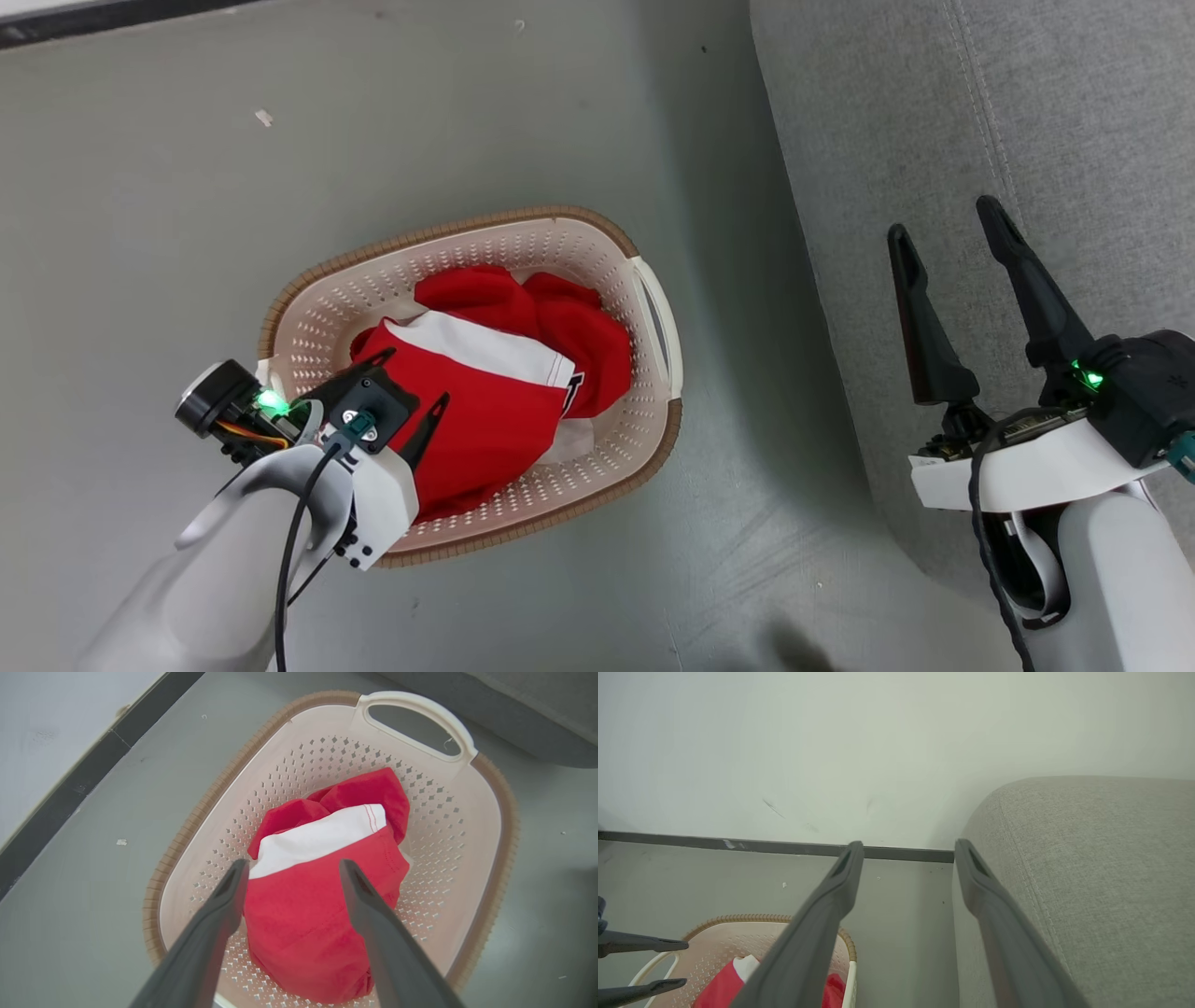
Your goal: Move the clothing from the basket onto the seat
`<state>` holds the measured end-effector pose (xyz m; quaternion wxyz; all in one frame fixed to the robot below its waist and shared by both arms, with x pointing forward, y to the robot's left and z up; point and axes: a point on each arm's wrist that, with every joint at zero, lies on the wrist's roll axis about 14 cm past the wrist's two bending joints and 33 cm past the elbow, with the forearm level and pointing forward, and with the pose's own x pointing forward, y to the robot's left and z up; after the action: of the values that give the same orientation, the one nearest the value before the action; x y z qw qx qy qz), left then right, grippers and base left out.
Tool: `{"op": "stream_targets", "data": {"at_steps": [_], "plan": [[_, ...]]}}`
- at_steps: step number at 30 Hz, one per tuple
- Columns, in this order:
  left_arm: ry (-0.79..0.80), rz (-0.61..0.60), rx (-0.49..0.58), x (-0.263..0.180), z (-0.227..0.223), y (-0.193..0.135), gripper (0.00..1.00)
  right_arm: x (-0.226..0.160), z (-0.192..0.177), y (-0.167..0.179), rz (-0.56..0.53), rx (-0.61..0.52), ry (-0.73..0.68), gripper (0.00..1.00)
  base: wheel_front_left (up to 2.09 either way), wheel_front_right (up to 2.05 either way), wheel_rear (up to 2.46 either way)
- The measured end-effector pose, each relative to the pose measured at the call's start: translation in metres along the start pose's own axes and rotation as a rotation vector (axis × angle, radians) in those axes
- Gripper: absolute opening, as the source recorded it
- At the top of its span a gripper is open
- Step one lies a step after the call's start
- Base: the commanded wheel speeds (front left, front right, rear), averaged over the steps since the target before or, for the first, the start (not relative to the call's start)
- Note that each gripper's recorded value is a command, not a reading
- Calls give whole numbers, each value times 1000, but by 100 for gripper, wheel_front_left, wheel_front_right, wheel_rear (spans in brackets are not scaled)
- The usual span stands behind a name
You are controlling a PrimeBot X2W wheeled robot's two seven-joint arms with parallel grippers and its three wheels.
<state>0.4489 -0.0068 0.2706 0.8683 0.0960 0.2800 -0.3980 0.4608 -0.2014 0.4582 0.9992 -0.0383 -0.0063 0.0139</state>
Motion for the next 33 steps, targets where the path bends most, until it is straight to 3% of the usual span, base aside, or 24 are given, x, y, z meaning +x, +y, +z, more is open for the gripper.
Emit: {"op": "stream_targets", "data": {"at_steps": [33], "plan": [[93,-88,41,86,-63,17,100,30,-64,-7,1,1,99,100,0,0,0]]}}
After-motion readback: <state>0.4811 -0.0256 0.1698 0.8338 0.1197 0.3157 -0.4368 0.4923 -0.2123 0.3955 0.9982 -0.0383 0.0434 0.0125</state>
